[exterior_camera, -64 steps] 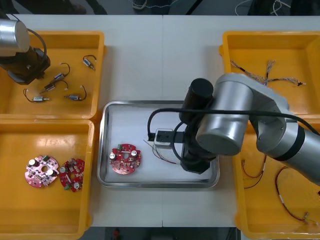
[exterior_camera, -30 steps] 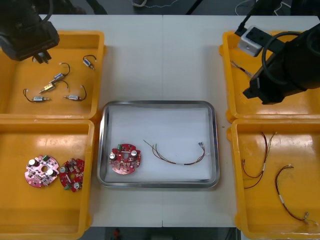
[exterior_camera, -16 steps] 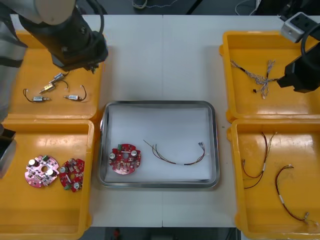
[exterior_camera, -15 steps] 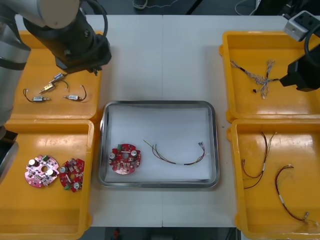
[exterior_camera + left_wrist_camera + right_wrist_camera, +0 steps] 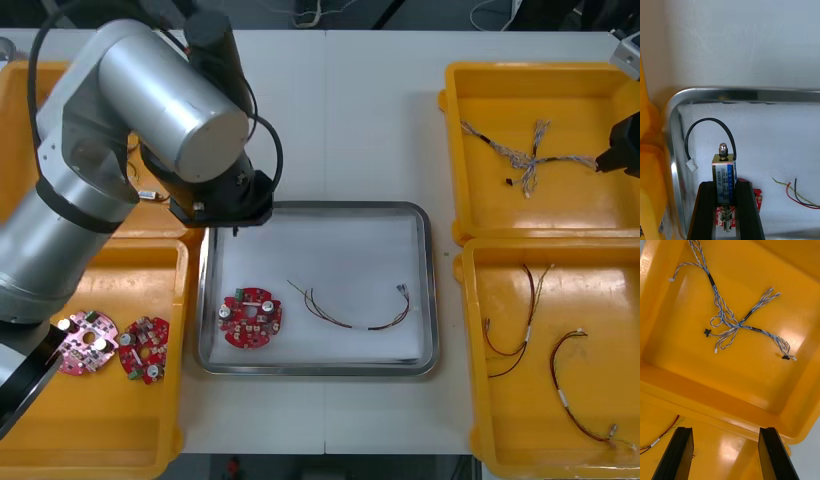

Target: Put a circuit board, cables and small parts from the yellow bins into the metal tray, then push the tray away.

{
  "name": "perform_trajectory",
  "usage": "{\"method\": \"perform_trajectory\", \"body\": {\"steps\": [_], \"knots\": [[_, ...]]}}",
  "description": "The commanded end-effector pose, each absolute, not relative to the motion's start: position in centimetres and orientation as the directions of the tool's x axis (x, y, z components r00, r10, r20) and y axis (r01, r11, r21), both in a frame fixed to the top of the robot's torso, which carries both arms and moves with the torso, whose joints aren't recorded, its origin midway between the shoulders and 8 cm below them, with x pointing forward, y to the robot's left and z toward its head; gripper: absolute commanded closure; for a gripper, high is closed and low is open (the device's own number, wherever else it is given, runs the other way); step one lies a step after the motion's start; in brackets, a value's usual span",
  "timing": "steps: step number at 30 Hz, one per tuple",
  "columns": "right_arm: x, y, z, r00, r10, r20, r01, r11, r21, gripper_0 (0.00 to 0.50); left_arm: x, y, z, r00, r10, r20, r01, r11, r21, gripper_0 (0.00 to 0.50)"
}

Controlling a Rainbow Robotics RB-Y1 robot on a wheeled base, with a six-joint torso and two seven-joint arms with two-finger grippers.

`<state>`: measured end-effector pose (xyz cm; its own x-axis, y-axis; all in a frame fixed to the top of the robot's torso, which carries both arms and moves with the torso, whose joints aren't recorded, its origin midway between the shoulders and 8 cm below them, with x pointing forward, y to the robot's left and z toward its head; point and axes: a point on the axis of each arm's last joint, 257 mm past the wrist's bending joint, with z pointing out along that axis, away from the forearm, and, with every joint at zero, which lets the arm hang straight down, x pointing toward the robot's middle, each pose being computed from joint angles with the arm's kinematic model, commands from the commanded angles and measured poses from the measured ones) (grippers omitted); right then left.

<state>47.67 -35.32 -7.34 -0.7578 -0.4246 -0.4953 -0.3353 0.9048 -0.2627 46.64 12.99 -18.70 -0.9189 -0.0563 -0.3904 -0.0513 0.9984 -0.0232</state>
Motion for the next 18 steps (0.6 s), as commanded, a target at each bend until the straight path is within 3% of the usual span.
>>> {"method": "perform_trajectory", "body": {"steps": [1, 7, 18], "knots": [[47.5, -38.4, -7.2, -0.803, -0.343, -0.487, -0.250, 0.936, -0.246, 0.000, 45.8, 11.3, -20.5, -0.912, -0.075, -0.403, -0.058, 0.997, -0.053, 0.498], [47.5, -39.4, -8.9, -0.831, -0.330, -0.448, -0.255, 0.941, -0.221, 0.000, 45.7, 10.9, -23.0, -0.907, -0.059, -0.416, -0.042, 0.998, -0.051, 0.496], [49.9, -42.2, -8.4, -0.809, -0.391, -0.439, -0.315, 0.919, -0.236, 0.000, 47.1, 11.4, -25.5, -0.898, -0.055, -0.437, -0.055, 0.998, -0.014, 0.496]]}}
